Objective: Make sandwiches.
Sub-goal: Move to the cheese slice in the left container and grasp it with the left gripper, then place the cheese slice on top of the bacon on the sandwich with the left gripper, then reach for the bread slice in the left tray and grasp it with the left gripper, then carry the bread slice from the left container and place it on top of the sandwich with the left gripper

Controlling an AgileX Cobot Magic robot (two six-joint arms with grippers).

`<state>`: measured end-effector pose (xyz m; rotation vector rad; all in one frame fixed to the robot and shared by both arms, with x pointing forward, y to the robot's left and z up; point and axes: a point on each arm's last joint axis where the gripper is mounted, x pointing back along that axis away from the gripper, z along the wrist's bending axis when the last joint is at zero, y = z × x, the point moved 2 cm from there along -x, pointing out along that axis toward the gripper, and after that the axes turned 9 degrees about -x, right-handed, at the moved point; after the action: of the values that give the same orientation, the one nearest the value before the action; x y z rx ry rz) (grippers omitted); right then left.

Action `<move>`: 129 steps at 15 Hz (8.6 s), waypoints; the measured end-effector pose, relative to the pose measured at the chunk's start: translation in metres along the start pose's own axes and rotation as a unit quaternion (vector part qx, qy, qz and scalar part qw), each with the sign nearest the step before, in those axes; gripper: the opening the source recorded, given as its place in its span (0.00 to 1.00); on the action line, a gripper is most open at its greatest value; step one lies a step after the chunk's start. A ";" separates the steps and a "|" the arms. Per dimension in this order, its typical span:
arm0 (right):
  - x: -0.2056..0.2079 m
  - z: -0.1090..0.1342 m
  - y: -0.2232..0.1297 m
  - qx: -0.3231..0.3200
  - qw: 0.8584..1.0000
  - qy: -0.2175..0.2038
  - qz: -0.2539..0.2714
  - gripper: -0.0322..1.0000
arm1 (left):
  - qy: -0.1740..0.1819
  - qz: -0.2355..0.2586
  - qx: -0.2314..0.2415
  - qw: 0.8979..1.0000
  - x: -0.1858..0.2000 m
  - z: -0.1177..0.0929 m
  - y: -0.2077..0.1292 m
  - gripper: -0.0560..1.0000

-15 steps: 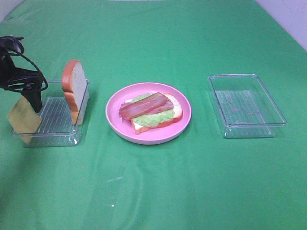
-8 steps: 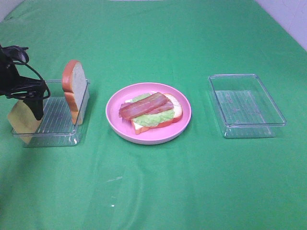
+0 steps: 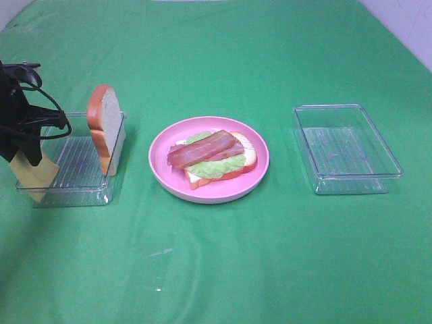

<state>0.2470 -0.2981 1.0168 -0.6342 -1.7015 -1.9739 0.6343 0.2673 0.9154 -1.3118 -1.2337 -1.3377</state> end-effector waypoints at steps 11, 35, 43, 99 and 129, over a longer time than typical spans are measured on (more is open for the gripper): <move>0.000 0.000 0.000 0.000 1.000 0.000 0.000 0.98 | 0.002 -0.033 -0.001 0.999 0.023 -0.001 0.001 0.05; 0.000 0.000 0.000 0.000 1.000 0.000 0.000 0.98 | -0.253 -0.183 -0.125 0.942 0.059 -0.257 0.035 0.05; 0.000 0.000 0.000 0.000 1.000 0.000 0.000 0.98 | -0.230 -0.140 -0.120 0.956 -0.008 -0.255 0.042 0.05; 0.000 0.000 0.000 0.000 1.000 0.000 0.000 0.98 | -0.028 -0.037 -0.039 0.998 0.020 -0.092 0.079 0.57; 0.000 0.000 0.000 0.000 1.000 0.000 0.000 0.98 | -0.290 -0.154 -0.050 0.943 0.103 -0.169 0.077 0.24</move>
<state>0.2470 -0.2981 1.0168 -0.6342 -1.7015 -1.9739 0.6808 0.0951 1.0315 -1.7125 -1.8543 -1.2758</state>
